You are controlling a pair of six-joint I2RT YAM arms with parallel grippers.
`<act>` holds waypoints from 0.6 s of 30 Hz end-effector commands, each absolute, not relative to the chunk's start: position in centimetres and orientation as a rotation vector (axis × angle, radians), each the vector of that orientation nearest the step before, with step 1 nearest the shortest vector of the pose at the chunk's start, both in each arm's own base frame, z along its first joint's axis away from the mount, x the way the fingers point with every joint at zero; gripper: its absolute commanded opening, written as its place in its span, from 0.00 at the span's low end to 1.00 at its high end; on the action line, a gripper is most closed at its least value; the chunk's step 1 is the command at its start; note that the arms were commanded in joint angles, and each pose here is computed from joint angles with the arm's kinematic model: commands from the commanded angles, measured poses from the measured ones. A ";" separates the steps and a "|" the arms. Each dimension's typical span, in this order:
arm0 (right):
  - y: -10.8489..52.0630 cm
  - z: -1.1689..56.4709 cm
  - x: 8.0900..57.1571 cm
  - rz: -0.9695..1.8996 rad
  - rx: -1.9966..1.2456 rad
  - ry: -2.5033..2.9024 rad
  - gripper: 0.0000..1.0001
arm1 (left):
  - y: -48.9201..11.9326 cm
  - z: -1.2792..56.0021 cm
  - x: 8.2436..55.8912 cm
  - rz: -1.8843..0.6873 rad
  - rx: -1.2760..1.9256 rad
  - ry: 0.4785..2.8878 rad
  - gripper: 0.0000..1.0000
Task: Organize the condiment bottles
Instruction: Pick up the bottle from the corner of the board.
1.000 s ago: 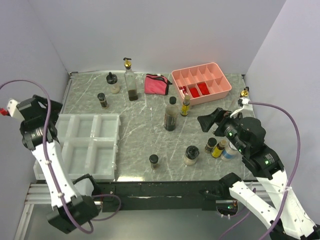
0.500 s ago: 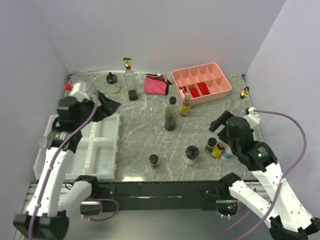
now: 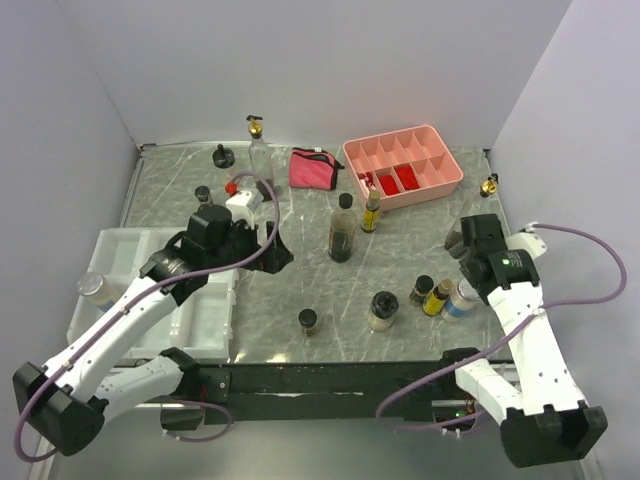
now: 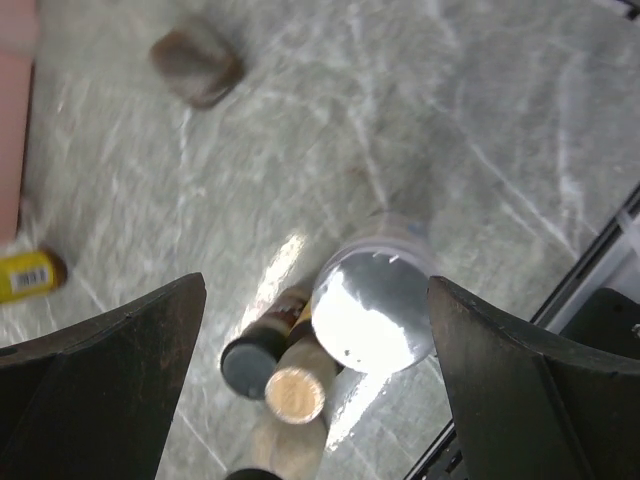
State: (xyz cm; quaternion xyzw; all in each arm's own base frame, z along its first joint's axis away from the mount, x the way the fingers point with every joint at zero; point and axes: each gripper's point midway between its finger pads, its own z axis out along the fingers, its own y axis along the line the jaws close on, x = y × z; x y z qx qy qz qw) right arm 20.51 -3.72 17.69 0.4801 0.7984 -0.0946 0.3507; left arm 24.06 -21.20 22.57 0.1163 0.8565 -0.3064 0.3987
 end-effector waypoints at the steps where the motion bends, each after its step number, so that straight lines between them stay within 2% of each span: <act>1: -5.3 18.0 20.1 -0.235 1.318 2.014 0.99 | -20.2 24.3 23.9 -0.715 0.318 2.064 1.00; 7: -6.1 18.2 19.0 -0.290 1.383 2.009 1.00 | -19.2 26.1 23.8 -0.699 0.277 1.988 1.00; 18: -4.6 14.4 19.0 -0.226 1.439 2.082 1.00 | -18.5 26.2 24.1 -0.668 0.230 1.976 0.99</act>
